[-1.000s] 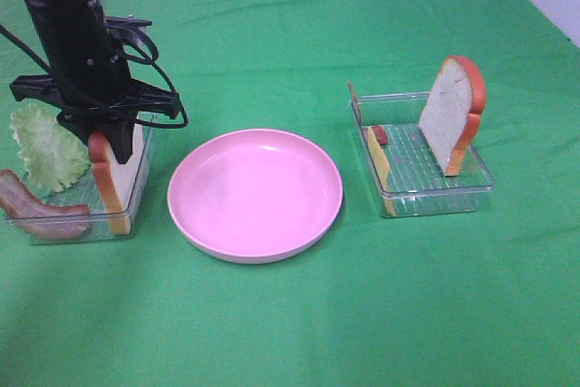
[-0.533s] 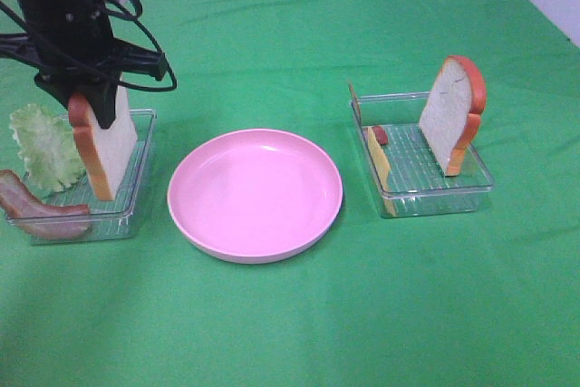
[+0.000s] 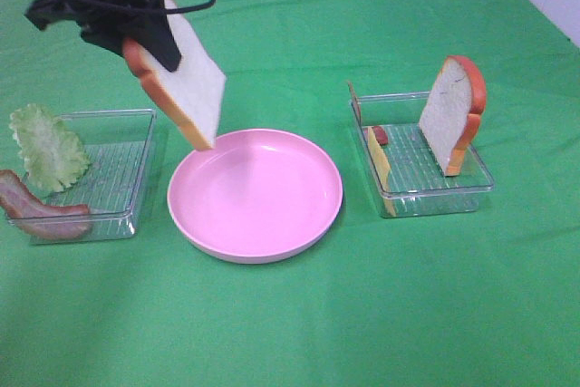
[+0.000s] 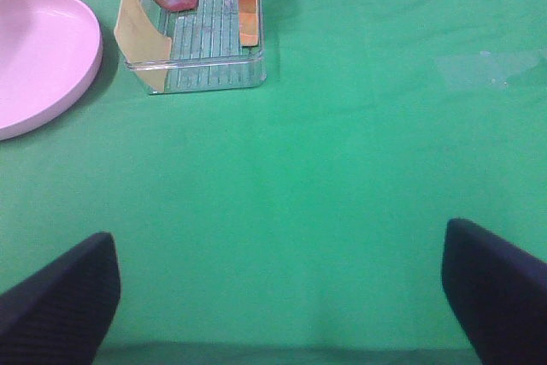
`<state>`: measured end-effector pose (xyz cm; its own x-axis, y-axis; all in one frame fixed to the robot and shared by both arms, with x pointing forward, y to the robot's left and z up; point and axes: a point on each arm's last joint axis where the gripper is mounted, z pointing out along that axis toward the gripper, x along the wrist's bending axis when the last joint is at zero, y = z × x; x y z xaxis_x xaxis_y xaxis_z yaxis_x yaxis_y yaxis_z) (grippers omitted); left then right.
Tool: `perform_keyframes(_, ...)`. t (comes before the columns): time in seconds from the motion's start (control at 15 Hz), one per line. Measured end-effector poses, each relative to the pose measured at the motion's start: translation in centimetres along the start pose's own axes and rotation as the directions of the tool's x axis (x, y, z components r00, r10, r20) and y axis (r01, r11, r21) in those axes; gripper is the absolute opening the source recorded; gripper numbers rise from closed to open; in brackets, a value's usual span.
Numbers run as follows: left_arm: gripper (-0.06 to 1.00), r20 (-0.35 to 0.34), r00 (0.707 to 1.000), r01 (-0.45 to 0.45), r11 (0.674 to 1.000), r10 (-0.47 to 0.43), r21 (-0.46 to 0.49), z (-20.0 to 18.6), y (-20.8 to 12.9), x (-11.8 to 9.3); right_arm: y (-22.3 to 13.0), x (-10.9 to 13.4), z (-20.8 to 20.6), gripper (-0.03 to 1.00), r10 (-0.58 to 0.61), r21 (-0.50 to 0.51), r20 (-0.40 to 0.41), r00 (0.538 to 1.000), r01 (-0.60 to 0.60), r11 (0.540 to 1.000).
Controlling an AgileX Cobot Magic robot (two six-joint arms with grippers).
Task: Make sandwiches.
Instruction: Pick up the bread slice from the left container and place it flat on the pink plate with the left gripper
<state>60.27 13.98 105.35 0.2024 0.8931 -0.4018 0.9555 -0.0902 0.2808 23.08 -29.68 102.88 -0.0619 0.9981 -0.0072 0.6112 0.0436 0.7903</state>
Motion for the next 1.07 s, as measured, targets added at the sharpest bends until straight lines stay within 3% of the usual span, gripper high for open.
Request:
perform_keyframes(0.2,0.22,0.176,0.984,0.022,0.999,-0.029,0.037,3.0,-2.1,1.0,0.0,0.0,0.0,0.98,0.000,0.000,0.000,1.000,0.000,1.000)
perform_keyframes(0.47,0.22,0.309,0.951,-0.023,0.999,0.012,0.031,6.6,-2.9,2.5,0.0,0.0,0.0,0.98,0.000,0.000,0.000,1.000,0.000,1.000)
perform_keyframes(0.53,0.22,0.361,0.932,0.024,0.998,-0.040,0.051,8.5,-2.8,2.8,0.0,0.0,0.0,0.98,0.000,0.000,0.000,1.000,0.000,1.000)
perform_keyframes(1.07,0.22,0.377,0.909,0.167,0.984,-0.181,0.068,11.4,-2.5,3.7,0.0,0.0,0.0,0.98,0.000,0.000,0.000,1.000,0.000,1.000)
